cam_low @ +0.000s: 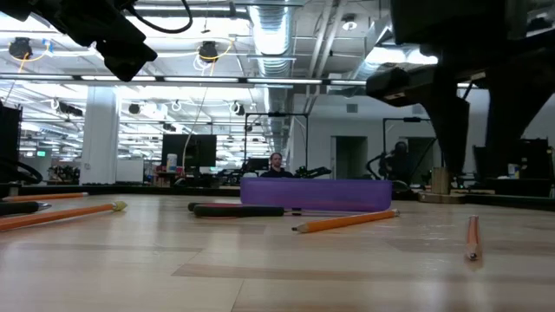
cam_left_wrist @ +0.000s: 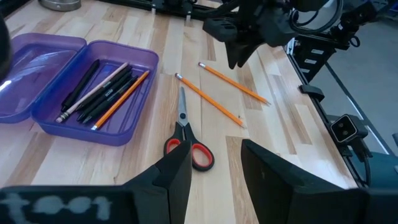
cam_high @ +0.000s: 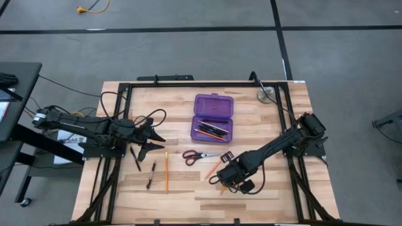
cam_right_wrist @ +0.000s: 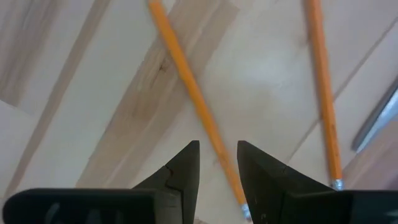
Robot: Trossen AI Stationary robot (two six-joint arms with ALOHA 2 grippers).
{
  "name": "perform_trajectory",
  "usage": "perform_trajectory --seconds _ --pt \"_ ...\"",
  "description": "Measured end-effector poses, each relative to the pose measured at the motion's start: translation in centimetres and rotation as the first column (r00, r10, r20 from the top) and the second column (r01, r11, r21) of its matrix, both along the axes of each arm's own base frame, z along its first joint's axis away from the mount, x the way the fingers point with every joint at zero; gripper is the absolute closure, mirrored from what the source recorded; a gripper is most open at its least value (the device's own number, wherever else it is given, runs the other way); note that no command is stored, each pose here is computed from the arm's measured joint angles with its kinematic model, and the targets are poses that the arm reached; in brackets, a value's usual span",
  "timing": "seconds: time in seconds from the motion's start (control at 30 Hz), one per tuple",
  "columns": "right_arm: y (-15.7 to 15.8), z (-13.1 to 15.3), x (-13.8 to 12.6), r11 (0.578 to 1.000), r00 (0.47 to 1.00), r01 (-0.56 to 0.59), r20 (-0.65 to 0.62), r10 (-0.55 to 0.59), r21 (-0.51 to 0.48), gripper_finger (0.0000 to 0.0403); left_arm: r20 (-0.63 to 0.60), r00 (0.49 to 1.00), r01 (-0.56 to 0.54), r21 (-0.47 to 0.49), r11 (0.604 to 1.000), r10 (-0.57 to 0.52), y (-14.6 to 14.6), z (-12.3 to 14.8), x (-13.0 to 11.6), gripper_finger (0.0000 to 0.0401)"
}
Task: Pick & place school supplies into a supply box
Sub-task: Put the pencil into the pencil box
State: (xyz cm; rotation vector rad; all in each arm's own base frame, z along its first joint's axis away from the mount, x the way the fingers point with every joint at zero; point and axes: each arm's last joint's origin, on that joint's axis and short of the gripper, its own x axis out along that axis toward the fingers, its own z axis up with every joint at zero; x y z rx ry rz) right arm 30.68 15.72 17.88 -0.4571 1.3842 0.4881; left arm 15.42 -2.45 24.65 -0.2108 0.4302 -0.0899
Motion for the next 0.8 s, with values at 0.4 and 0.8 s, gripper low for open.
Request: perform_trajectory --seconds 0.4,0.8 --pt "-0.3 -1.8 1.1 1.000 1.000 -0.005 -0.007 0.004 -0.004 0.0301 -0.003 1.000 0.000 0.000 1.000 0.000 0.0 0.0 0.0 0.0273" --pt "0.1 -3.6 1.2 1.000 0.997 -0.029 -0.071 0.028 -0.008 0.0301 -0.005 1.000 -0.001 -0.002 1.000 0.001 0.0 -0.1 0.0 0.0273"
